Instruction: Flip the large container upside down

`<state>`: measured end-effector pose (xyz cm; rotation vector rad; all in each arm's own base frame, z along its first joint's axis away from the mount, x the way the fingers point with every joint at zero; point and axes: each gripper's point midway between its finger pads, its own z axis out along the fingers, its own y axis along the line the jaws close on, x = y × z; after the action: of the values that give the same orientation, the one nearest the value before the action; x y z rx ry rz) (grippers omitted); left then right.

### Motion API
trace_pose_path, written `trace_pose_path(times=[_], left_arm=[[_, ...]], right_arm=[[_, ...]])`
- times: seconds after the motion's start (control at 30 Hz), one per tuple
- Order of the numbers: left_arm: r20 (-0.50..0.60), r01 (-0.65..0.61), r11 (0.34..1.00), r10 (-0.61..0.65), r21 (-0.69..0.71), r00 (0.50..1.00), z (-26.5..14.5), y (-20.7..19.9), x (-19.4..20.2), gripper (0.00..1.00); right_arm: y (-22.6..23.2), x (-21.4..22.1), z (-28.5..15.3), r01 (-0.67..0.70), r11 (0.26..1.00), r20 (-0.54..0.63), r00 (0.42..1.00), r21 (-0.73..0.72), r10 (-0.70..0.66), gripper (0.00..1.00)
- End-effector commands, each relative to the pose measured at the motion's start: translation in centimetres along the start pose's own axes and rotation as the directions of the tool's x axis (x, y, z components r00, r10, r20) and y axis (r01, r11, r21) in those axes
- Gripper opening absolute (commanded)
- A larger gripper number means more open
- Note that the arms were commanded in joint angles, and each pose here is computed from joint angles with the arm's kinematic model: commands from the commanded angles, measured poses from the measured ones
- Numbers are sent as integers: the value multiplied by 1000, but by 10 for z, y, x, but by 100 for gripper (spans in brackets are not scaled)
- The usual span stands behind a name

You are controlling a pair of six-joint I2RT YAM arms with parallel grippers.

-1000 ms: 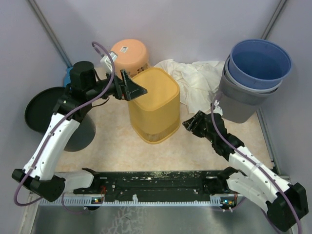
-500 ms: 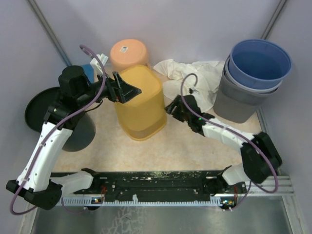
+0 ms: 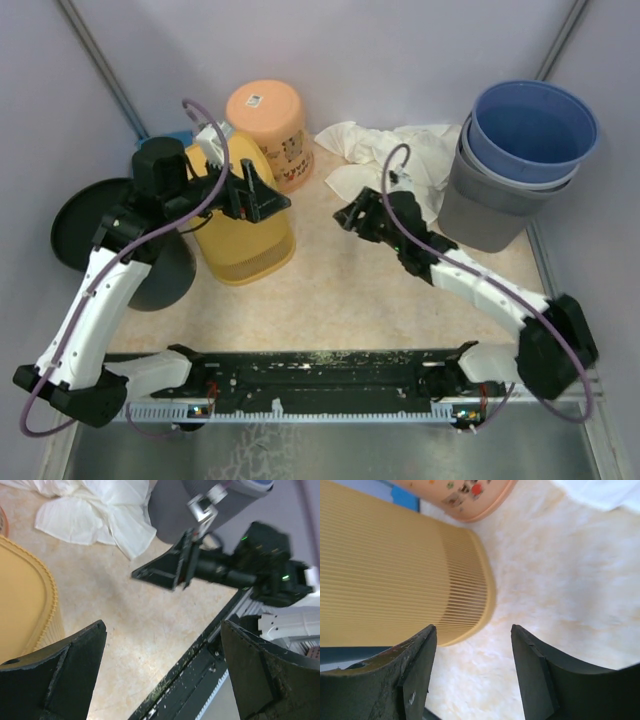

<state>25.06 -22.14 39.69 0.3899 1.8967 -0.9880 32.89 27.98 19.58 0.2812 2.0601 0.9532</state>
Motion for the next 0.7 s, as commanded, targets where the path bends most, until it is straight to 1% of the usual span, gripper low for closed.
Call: trace_pose_path(times=[0.0,0.13,0.27,0.3,0.37,0.47,0.53,0.57,0.67], left_arm=[[-176,-72,997,71,-3,982,-2,0,38,100],[-312,-140,990,129,-13,941,-3,-2,69,100],[-367,-156,986,167,60,915,18,-24,96,100],[-379,-160,985,172,64,909,27,-26,103,100],[-397,-164,986,158,21,904,40,-19,109,100],[-417,-196,979,153,-61,896,50,4,117,100],[-425,-213,971,149,-106,893,54,19,121,100],[-429,-219,968,147,-124,891,56,25,122,100],[-422,-231,958,142,-168,895,65,45,122,100]], right_arm=[[-23,-40,-71,242,962,92,963,126,-254,62],[-18,-80,-137,406,884,132,887,233,-442,65],[10,-144,-201,470,810,245,789,350,-564,66],[18,-160,-216,487,785,271,753,382,-599,66],[31,-189,-237,503,740,304,692,446,-654,64],[35,-226,-256,497,633,274,615,594,-739,63],[36,-247,-259,484,574,233,595,660,-769,63],[37,-254,-257,494,566,215,598,659,-772,63],[36,-275,-248,500,586,196,630,638,-751,64]])
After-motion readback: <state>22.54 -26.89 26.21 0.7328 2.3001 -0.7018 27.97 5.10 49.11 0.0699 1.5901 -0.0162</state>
